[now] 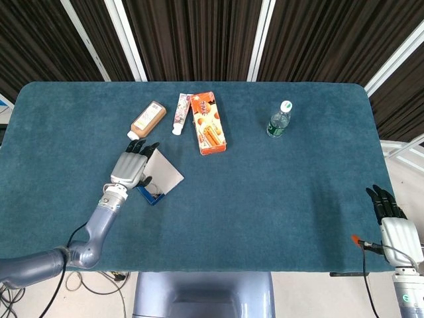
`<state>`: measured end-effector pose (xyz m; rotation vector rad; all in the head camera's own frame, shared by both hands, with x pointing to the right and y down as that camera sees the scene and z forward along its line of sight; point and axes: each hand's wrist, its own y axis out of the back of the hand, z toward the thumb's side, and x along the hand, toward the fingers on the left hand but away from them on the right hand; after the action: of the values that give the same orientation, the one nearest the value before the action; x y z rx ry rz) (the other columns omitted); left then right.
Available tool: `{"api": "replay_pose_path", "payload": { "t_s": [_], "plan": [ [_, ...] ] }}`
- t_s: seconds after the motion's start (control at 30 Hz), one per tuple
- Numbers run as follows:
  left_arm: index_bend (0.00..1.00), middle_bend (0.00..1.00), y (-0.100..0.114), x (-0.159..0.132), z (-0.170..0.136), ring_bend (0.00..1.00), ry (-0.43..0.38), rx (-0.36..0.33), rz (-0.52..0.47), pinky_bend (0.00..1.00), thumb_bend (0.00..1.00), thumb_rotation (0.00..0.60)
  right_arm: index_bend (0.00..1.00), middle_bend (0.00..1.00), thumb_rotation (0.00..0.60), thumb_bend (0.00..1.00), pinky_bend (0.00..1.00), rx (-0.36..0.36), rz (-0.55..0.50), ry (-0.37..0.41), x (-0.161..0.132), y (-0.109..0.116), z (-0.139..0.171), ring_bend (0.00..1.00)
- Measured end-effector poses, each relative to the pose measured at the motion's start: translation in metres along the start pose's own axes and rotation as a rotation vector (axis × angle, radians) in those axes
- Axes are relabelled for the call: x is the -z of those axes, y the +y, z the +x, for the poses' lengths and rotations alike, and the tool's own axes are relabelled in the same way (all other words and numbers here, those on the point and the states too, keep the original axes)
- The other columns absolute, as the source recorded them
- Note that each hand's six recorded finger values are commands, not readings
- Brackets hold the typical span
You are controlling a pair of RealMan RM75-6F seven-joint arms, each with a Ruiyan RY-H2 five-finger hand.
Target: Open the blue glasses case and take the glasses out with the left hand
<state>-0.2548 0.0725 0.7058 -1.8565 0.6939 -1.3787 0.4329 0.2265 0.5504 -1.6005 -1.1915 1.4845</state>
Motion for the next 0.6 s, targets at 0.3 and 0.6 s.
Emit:
{"api": "replay_pose_path", "payload": {
  "t_s": [0.3, 0.6],
  "plan": [
    [0.04, 0.15, 0.022, 0.033, -0.029, 0.0, 0.02, 0.021, 0.047, 0.12, 0.13, 0.6, 0.0, 0.0, 0.6, 0.22, 0.23, 0.002, 0.005, 0.008, -0.002, 0.0, 0.001, 0.0],
    [0.09, 0.8, 0.025, 0.057, -0.048, 0.63, 0.037, 0.073, 0.149, 0.78, 0.14, 0.6, 0.0, 0.0, 0.6, 0.22, 0.23, 0.004, 0.009, 0.009, -0.003, 0.0, 0.001, 0.0]
  ]
}}
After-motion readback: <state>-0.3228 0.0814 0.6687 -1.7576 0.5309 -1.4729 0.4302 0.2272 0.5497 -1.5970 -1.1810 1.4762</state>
